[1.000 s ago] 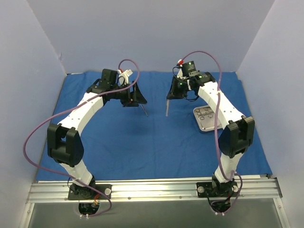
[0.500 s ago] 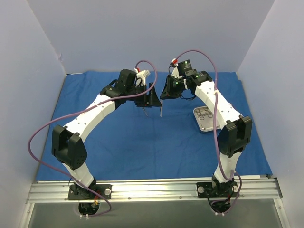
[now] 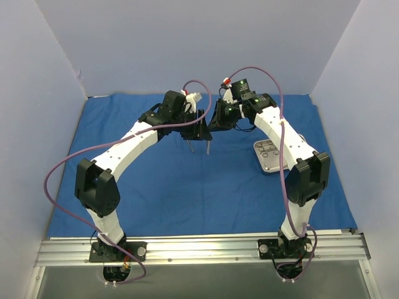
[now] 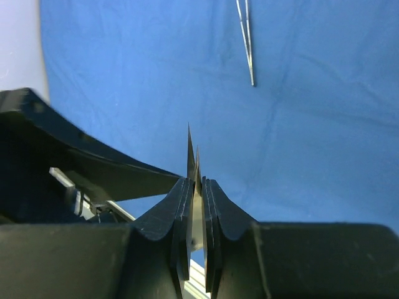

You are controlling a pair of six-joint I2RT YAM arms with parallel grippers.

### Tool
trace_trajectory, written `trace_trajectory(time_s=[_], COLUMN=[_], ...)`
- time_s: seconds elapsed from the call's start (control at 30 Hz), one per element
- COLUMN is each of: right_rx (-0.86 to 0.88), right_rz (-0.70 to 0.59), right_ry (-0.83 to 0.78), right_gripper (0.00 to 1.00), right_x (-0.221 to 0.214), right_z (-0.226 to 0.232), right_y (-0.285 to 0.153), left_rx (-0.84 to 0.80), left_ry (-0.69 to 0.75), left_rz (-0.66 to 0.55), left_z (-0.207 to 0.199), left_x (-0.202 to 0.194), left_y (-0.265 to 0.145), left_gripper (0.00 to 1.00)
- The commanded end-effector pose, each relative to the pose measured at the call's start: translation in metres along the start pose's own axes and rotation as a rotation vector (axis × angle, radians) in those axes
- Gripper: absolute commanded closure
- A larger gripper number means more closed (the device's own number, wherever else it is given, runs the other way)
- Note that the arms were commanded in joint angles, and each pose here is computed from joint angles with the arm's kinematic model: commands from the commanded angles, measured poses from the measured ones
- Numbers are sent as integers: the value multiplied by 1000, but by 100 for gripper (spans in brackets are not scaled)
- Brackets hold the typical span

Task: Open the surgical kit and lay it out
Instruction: Place the medical item in the surgical kit.

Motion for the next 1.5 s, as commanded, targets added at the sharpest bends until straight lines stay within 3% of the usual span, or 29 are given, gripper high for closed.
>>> trace_trajectory(time_s=[0.0, 0.2, 0.3, 0.33, 0.43, 0.47, 0.5, 0.57, 0.67, 0.73, 0.83, 1.0, 1.2, 1.47], right_rx=[40, 34, 33, 32, 30, 27, 22, -14, -184, -329, -533, -651, -592, -567], right_rz=[-17, -16, -15, -10, 0, 4, 0, 23, 5, 1, -27, -61, -5, -13], right_ry=[-10, -6, -7, -5, -5, -3, -5, 15, 114, 196, 280, 276, 276, 244], right_gripper=[100, 100, 100, 100, 100, 100, 98, 71, 46, 40, 39, 40, 41, 41], right_x=[4, 4, 5, 5, 5, 5, 8, 7, 15, 14, 15, 4, -26, -30], right_z=[13, 13, 13, 13, 12, 12, 12, 3, -34, -65, -114, -131, -128, -122], right_y=[-7, -7, -8, -6, -4, -4, -4, -1, -9, -21, -53, -79, -73, -80], left_rx=[5, 19, 21, 22, 11, 11, 15, 41, 138, 220, 436, 711, 742, 817], left_ry=[38, 36, 36, 37, 40, 37, 31, 13, -53, -110, -235, -401, -461, -490], left_rz=[-14, -6, 4, 5, 14, 18, 20, 18, -8, -29, -67, -150, -207, -255], left_z=[-6, -3, -2, -1, -2, -3, -1, 1, 15, 31, 64, 102, 117, 137], left_x=[7, 9, 9, 10, 10, 10, 10, 9, 17, 22, 29, 36, 36, 31], left_y=[2, 8, 10, 11, 13, 14, 15, 15, 10, 12, 5, 14, 37, 47], left_gripper=[44, 50, 58, 63, 95, 97, 98, 98, 98, 98, 98, 98, 98, 98])
Point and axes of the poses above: each gripper's point midway between its finger pads, its own y axis out along the fingers, its own z axis along the line the jaws close on, x = y × z, the point moved 5 cm from there along -y, back along the fingers, and after that the axes turned 13 degrees about -y, right-handed, at the moved point
